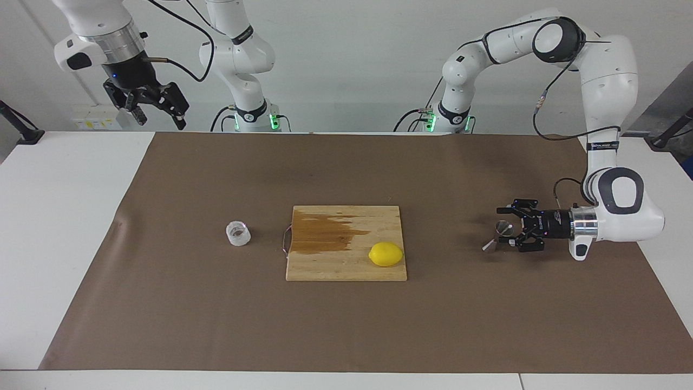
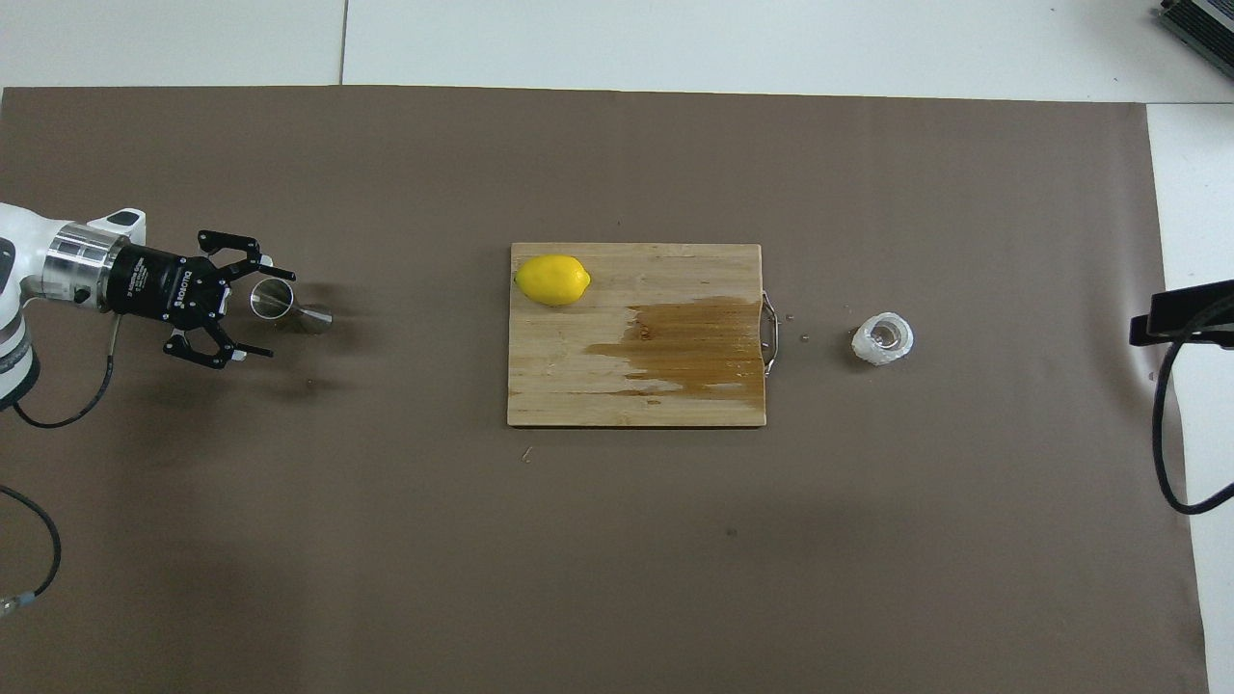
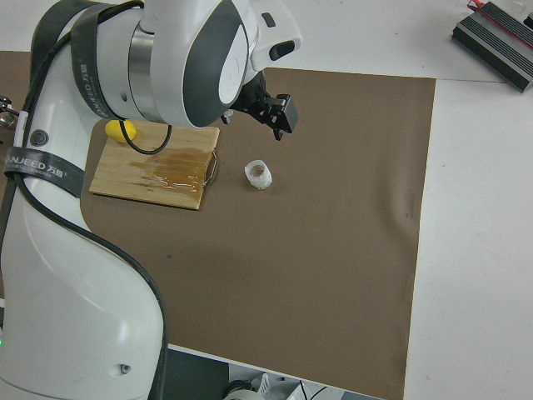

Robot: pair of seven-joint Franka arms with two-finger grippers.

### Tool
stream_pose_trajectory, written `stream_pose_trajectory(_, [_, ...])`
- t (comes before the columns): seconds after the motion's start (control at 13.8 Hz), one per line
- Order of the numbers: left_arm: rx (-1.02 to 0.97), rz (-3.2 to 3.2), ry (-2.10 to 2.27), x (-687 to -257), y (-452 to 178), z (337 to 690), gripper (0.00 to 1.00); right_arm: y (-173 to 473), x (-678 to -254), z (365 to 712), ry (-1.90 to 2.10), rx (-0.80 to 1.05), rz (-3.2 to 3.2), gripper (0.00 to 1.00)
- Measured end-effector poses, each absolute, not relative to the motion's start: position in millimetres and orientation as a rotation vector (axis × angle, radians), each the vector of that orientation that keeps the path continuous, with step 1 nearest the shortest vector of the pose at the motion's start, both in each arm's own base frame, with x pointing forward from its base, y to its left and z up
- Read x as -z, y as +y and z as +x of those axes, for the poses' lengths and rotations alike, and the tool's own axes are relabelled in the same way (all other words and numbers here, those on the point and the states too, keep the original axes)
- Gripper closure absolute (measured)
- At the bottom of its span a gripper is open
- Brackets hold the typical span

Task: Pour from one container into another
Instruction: 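Close the left gripper around the small metal cup, then lift the metal cup off the table with the left gripper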

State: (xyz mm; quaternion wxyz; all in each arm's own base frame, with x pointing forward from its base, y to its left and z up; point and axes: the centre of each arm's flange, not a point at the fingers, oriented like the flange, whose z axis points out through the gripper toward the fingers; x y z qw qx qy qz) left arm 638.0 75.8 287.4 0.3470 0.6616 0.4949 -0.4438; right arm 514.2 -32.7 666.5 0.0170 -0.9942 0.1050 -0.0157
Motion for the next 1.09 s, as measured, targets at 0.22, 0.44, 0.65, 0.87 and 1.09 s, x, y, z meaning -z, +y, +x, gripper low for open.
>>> stream_pose_trajectory(0.22, [1.138, 1.710, 1.292, -286.2, 75.3, 639.3, 0.00, -32.7, -666.5, 514.2, 0.326, 0.049, -3.090, 0.00])
stream_pose_trajectory(0.44, [1.135, 1.706, 1.293, -286.4, 74.5, 639.8, 0.08, -32.7, -666.5, 514.2, 0.326, 0.049, -3.090, 0.00])
stream_pose_trajectory(0.65, [1.136, 1.706, 1.291, -286.5, 73.7, 639.8, 0.10, -32.7, -666.5, 514.2, 0.326, 0.049, -3.090, 0.00])
stream_pose_trajectory(0.87, [1.137, 1.705, 1.291, -286.4, 73.5, 639.7, 0.13, -32.7, -666.5, 514.2, 0.326, 0.049, -3.090, 0.00])
stream_pose_trajectory(1.09, [1.137, 1.699, 1.290, -286.9, 73.7, 639.9, 0.31, -32.7, -666.5, 514.2, 0.326, 0.049, -3.090, 0.00])
